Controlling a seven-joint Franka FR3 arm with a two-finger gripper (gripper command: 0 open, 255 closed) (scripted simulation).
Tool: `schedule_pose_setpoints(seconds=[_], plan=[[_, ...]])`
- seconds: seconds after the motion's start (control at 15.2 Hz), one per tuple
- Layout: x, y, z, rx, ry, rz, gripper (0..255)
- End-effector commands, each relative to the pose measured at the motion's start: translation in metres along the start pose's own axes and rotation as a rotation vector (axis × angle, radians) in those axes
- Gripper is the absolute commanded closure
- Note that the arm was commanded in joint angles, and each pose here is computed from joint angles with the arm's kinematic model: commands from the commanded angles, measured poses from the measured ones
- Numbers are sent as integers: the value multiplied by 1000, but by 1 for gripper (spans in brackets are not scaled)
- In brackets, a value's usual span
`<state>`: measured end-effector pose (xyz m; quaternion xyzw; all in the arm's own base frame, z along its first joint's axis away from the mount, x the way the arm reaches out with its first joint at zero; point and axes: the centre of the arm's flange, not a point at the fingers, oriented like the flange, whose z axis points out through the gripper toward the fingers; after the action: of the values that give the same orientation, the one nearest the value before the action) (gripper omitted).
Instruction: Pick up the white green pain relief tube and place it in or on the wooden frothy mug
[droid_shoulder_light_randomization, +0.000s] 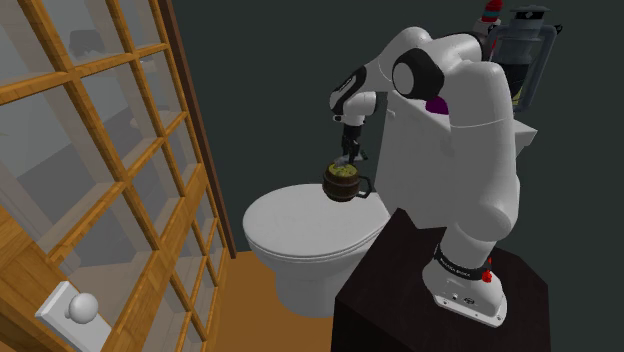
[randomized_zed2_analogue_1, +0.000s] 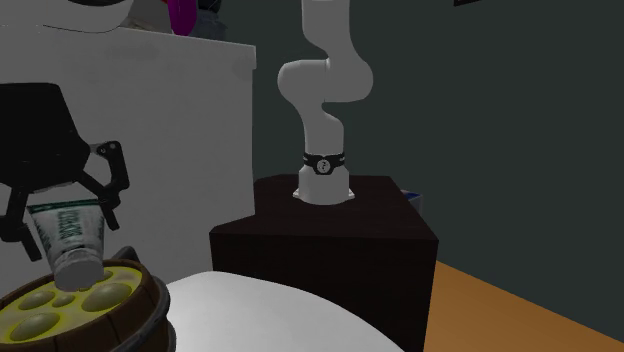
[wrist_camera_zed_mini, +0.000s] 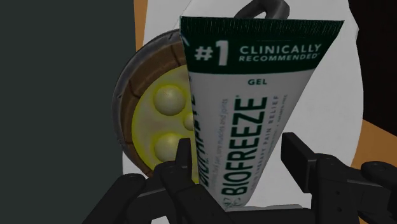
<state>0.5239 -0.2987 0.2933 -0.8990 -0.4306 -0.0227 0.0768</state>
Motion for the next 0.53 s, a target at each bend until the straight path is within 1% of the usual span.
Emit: schedule_pose_setpoints(seconds=[0.0, 0.33, 0.46], plan=[[-1, 1, 11, -1, 0, 0, 255], [-3, 4, 37, -1, 0, 0, 255], [-3, 4, 37, -1, 0, 0, 255]])
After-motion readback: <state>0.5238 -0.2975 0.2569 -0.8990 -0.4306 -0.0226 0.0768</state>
